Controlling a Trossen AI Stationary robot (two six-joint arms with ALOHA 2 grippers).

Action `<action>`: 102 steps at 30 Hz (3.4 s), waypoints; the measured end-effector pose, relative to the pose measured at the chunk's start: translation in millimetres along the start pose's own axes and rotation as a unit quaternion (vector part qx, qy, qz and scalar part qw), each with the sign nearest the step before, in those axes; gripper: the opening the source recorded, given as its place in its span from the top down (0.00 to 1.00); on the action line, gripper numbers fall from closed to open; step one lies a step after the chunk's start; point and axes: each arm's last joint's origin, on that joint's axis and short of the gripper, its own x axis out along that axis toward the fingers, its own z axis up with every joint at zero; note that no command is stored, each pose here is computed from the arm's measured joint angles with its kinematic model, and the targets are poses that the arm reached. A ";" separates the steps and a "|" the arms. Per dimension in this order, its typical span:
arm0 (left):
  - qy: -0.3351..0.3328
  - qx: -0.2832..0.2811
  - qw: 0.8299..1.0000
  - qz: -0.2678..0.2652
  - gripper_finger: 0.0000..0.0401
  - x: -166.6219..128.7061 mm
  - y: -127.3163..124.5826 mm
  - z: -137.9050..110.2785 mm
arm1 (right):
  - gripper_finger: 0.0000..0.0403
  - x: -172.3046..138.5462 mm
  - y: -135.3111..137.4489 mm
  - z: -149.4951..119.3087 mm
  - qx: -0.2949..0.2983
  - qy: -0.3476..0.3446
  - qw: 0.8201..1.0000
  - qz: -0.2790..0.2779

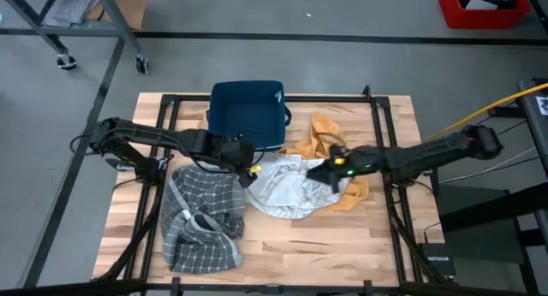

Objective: Fold towel
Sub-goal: Fold the gray patterned towel

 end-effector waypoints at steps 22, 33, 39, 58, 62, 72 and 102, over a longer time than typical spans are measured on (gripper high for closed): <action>0.069 0.104 0.991 0.042 1.00 -1.5 9.6 -12.7 | 0.72 92.3 -57.2 -46.2 0.070 0.289 0.898 -0.325; 0.068 0.124 0.989 0.040 1.00 -1.5 9.3 -12.4 | 0.72 44.4 -116.4 1.5 0.039 0.181 0.789 -0.586; 0.066 0.124 0.989 0.038 1.00 -1.4 9.0 -12.0 | 0.71 28.1 -156.1 33.8 0.071 0.144 0.775 -0.612; 0.065 0.127 0.989 0.037 1.00 -1.4 8.8 -11.7 | 0.71 -7.1 -204.1 87.4 0.149 0.064 0.837 -0.523; 0.064 0.126 0.989 0.036 1.00 -1.6 8.1 -12.1 | 0.71 -11.1 -177.4 102.1 0.109 0.040 0.880 -0.460; 0.003 0.114 0.993 -0.021 1.00 -22.8 -9.2 4.5 | 0.71 -40.6 -91.6 122.8 -0.025 -0.030 0.943 -0.329; -0.346 0.201 0.863 -0.307 1.00 -241.5 -35.9 78.6 | 0.71 -2.5 5.1 116.8 -0.264 -0.125 0.955 -0.045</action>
